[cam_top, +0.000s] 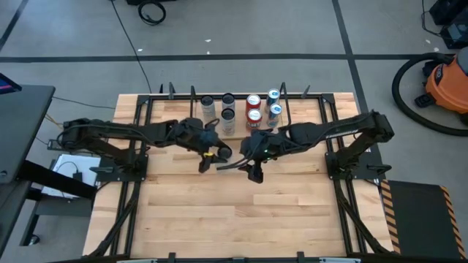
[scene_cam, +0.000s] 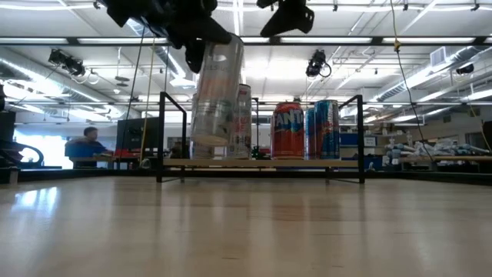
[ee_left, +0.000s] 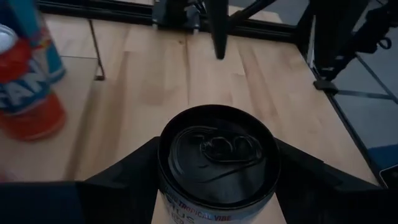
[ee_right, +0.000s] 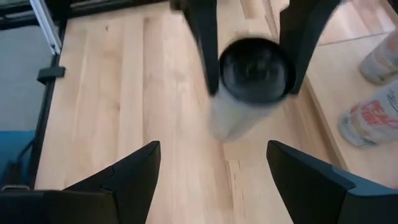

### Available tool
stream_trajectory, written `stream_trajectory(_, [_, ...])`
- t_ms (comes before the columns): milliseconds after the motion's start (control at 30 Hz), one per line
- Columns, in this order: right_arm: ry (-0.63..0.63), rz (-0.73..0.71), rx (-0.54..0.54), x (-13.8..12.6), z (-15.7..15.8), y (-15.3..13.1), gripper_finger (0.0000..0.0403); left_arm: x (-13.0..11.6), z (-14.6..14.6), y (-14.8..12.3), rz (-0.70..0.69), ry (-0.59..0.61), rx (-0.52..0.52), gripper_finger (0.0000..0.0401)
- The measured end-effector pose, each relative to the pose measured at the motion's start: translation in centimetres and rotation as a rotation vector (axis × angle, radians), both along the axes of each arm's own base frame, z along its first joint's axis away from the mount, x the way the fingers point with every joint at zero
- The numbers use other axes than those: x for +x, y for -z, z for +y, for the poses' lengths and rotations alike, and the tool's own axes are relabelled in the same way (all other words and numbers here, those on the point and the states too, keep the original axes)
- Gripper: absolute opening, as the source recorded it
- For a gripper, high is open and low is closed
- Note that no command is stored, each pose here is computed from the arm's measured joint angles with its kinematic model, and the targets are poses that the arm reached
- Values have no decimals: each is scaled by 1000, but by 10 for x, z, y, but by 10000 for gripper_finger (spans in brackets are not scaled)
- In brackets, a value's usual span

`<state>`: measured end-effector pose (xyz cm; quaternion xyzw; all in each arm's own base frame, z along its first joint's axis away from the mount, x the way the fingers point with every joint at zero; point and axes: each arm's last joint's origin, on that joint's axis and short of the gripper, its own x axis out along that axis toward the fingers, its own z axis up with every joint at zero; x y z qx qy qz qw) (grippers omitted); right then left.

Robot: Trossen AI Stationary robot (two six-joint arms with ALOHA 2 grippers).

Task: Place canned beverage on shelf
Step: Put the white and pink soda can aligned with the other white and pink soda can on the shelf

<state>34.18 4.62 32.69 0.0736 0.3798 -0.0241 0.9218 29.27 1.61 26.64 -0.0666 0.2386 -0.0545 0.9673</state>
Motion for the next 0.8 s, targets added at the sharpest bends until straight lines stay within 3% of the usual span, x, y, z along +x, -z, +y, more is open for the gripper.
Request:
stream_trajectory(433, [-21,-21,8,-25,4,-21,302,-33,36,-20,35,-156,86,254])
stream_trajectory(800, [-64,35,-20,-30,22,-15,301,-45,59,-16,103,-236,100,254])
